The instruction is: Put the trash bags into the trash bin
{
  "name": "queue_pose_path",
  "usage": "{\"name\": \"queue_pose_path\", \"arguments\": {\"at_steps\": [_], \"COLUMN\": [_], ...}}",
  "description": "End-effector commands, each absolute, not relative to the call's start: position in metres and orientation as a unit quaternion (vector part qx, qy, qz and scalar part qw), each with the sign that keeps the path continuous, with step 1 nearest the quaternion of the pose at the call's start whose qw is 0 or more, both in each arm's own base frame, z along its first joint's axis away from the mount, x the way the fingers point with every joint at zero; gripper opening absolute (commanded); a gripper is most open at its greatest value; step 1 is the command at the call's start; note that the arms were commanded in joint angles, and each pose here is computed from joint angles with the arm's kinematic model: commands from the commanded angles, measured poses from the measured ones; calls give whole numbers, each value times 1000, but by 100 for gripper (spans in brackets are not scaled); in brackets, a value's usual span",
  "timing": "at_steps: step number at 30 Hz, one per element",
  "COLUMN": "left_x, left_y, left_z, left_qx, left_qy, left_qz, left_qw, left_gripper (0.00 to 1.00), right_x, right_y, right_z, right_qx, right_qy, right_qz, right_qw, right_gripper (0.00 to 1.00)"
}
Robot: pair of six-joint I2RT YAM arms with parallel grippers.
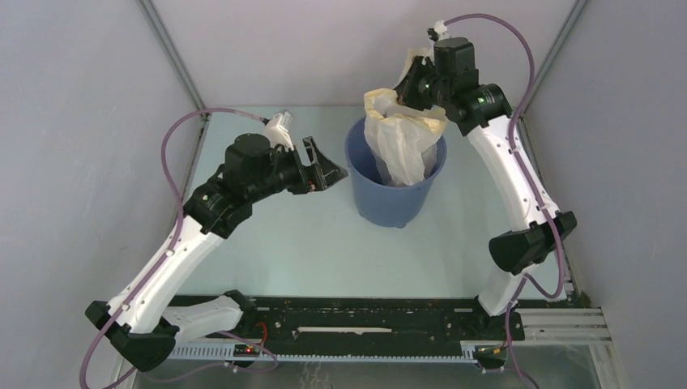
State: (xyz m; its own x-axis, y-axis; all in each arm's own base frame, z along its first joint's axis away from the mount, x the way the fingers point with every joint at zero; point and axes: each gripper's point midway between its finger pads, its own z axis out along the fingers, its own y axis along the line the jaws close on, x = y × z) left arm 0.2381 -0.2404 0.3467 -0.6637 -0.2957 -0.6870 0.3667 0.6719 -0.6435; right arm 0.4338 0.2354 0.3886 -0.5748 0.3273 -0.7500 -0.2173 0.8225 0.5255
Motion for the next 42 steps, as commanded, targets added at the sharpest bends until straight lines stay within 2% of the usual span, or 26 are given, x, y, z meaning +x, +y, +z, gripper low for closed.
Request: {"name": "queue_pose_path", "arguments": {"at_steps": [1, 7, 14, 18, 24, 28, 31, 33, 36, 40, 42], "left_x": [243, 251, 261, 279, 296, 293, 283, 280, 281, 290, 293], "left_y": [-242, -237, -255, -270, -285, -298, -304, -307, -309, -312, -314], "left_z": [357, 387, 450, 444, 440, 440, 435, 428, 422, 416, 417], "left_qx": [-4, -23, 10, 18, 88, 128, 150, 162, 175, 185, 187], "left_qy": [801, 767, 697, 714, 751, 760, 760, 763, 774, 786, 787], "left_qz": [-431, -476, -545, -522, -412, -396, -387, -369, -333, -300, -297], "left_qw": [416, 429, 466, 466, 509, 499, 501, 506, 510, 509, 508], "left_gripper": [86, 85, 89, 83, 91, 88, 95, 95, 85, 63, 49], "right_x": [411, 374, 375, 371, 361, 359, 360, 359, 356, 354, 353], "right_y": [232, 243, 250, 256, 260, 259, 257, 257, 258, 257, 257], "right_z": [385, 325, 364, 384, 394, 391, 387, 387, 389, 391, 393], "right_qx": [13, -3, -29, -29, -18, -13, -10, -7, -10, -8, -9], "right_qy": [834, 858, 849, 843, 840, 844, 848, 849, 849, 849, 849], "right_qz": [293, 296, 312, 331, 358, 356, 350, 352, 358, 359, 362], "right_qw": [467, 418, 425, 423, 407, 401, 398, 393, 389, 387, 384], "right_gripper": [0, 0, 0, 0, 0, 1, 3, 4, 6, 12, 18]}}
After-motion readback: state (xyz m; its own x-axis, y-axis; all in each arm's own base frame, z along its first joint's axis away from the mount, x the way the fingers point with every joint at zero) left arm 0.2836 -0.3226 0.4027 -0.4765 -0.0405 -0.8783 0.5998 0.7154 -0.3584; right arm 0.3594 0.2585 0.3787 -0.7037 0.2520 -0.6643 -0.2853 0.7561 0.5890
